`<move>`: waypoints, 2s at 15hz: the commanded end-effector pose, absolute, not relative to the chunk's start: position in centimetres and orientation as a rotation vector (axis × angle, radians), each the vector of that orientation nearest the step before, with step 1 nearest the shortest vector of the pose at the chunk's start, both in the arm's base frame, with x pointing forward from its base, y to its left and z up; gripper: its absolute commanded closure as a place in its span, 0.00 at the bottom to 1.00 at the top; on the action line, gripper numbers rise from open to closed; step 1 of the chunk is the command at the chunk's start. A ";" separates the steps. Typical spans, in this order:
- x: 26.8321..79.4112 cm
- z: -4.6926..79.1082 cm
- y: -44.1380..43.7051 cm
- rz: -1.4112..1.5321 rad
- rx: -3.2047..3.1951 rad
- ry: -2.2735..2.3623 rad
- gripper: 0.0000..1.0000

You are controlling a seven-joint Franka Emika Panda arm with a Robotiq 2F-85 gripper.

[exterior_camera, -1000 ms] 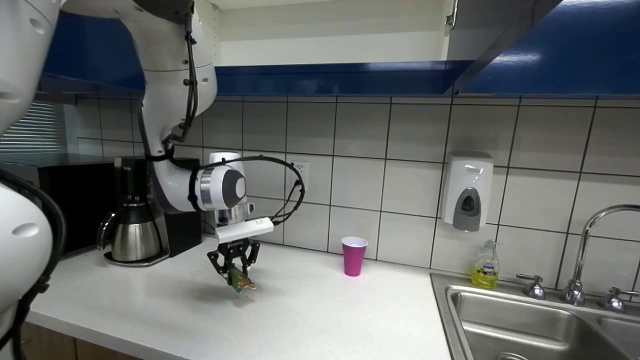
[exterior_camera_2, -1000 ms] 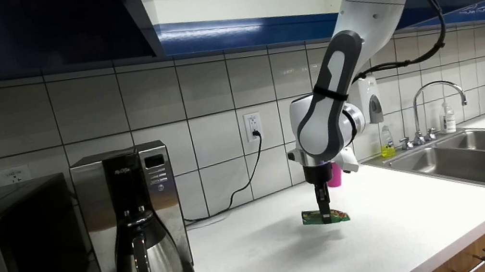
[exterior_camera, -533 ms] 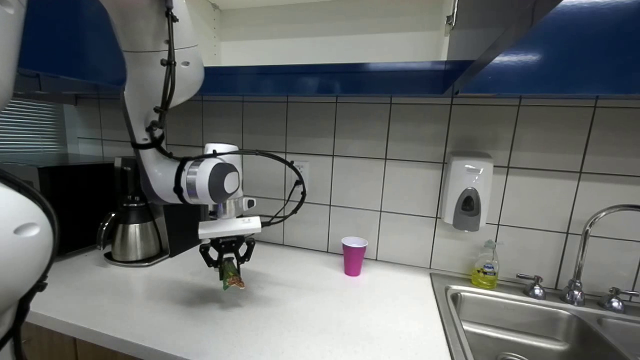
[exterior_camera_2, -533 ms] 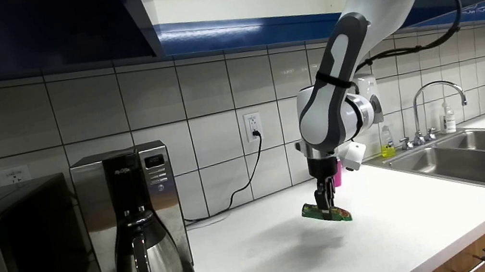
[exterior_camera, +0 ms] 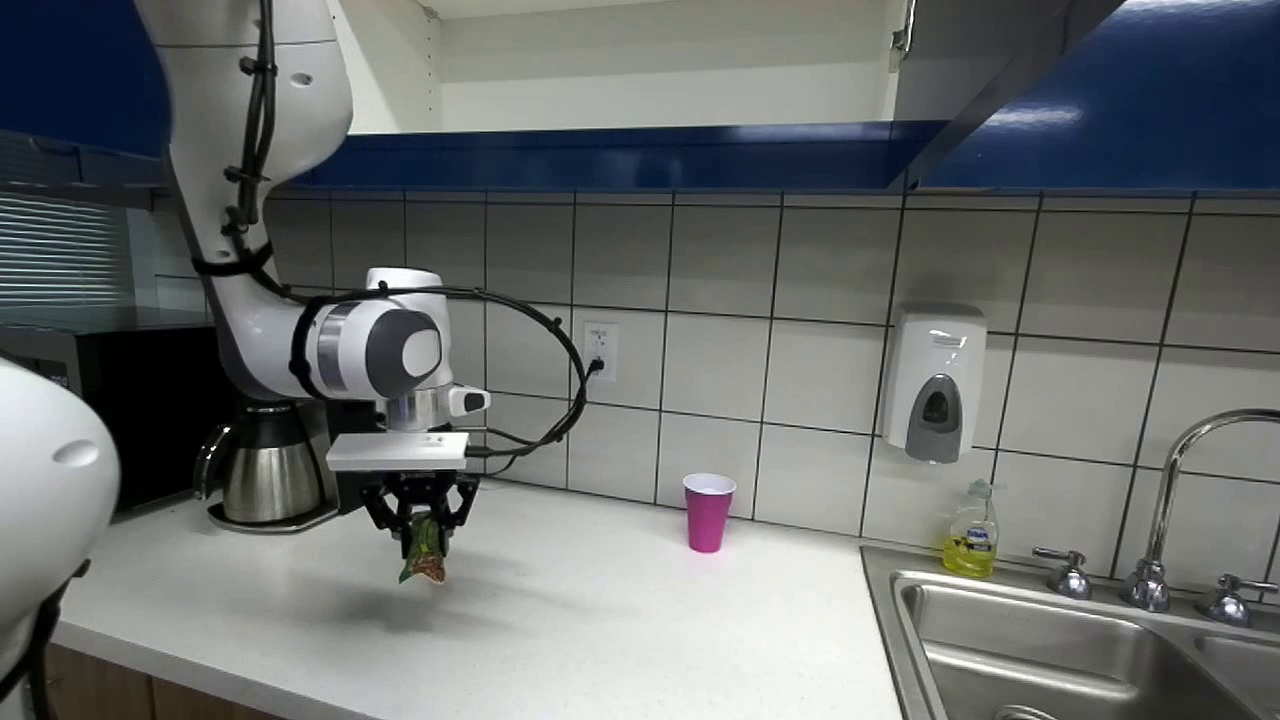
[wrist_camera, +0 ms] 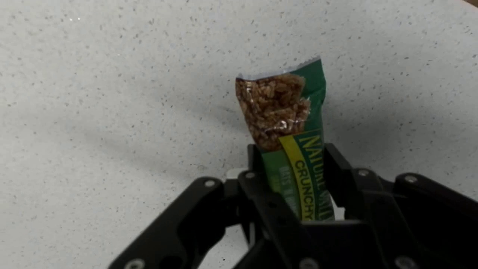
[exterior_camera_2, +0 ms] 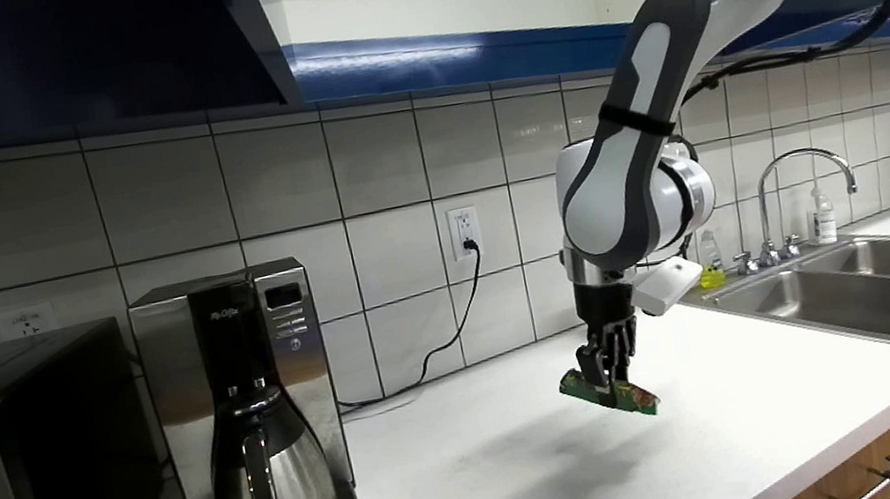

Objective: Pick up the granola bar and place it on the bottom shelf

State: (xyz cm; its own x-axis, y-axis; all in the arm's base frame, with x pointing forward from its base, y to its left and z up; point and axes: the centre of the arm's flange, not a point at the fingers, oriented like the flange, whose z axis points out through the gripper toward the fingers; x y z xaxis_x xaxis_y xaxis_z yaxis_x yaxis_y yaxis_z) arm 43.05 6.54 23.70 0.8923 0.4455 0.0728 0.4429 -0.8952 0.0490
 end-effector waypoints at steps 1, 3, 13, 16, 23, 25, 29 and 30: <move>39.2 26.4 7.4 0.194 3.042 0.595 0.82; 38.0 27.6 7.7 0.220 3.045 0.561 0.82; 35.4 36.0 9.1 0.480 3.015 0.444 0.82; 34.6 39.0 9.9 0.569 2.999 0.425 0.82; 33.2 45.8 11.7 0.808 2.943 0.389 0.82; 33.0 47.8 11.8 0.882 2.932 0.359 0.82; 32.8 51.6 11.8 1.021 2.896 0.295 0.82; 32.9 52.6 11.8 1.051 2.889 0.288 0.82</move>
